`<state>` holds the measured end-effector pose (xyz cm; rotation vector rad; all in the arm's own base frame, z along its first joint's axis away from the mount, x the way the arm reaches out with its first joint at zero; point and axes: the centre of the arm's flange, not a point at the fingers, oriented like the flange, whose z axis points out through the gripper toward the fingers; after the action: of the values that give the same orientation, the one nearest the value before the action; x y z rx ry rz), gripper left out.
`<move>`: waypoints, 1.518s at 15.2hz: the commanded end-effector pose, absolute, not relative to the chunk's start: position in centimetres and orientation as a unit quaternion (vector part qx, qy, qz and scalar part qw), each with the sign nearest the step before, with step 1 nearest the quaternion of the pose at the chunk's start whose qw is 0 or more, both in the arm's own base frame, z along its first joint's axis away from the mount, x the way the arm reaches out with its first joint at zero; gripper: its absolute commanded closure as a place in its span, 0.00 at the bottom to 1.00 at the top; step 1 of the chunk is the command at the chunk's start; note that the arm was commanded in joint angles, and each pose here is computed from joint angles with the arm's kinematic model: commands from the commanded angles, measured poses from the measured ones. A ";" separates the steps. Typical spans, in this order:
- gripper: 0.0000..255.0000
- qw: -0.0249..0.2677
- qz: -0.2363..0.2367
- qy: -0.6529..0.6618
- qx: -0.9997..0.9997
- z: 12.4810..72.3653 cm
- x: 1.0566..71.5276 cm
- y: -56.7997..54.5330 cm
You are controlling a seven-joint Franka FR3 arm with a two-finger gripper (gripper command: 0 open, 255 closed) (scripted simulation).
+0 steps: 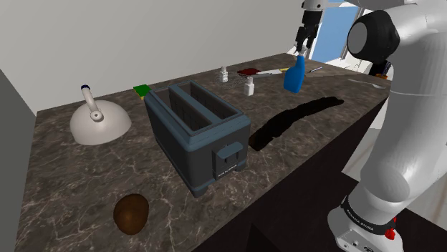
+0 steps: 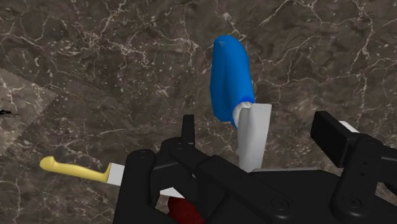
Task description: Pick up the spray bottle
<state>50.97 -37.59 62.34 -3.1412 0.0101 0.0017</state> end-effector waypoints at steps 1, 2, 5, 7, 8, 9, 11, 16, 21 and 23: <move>0.00 0.000 0.000 0.003 -1.000 61.4 50.8 -37.6; 0.00 0.000 0.000 0.003 -1.000 61.4 50.8 -37.6; 1.00 0.000 0.000 0.003 -1.000 61.3 50.8 -37.6; 1.00 0.000 0.000 0.003 -1.000 61.3 50.8 -37.6; 1.00 0.000 0.000 0.003 -1.000 61.3 50.8 -37.6; 1.00 0.000 0.000 0.003 -1.000 61.3 50.8 -37.6; 1.00 0.000 0.000 0.003 -1.000 61.3 50.8 -37.6; 1.00 0.000 0.000 0.003 -1.000 62.9 50.8 -37.6; 1.00 0.000 0.000 0.003 -1.000 65.6 50.8 -37.6; 1.00 0.000 0.000 0.003 -1.000 66.6 50.8 -37.6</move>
<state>50.82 -37.57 66.07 -3.1417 0.0105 0.0010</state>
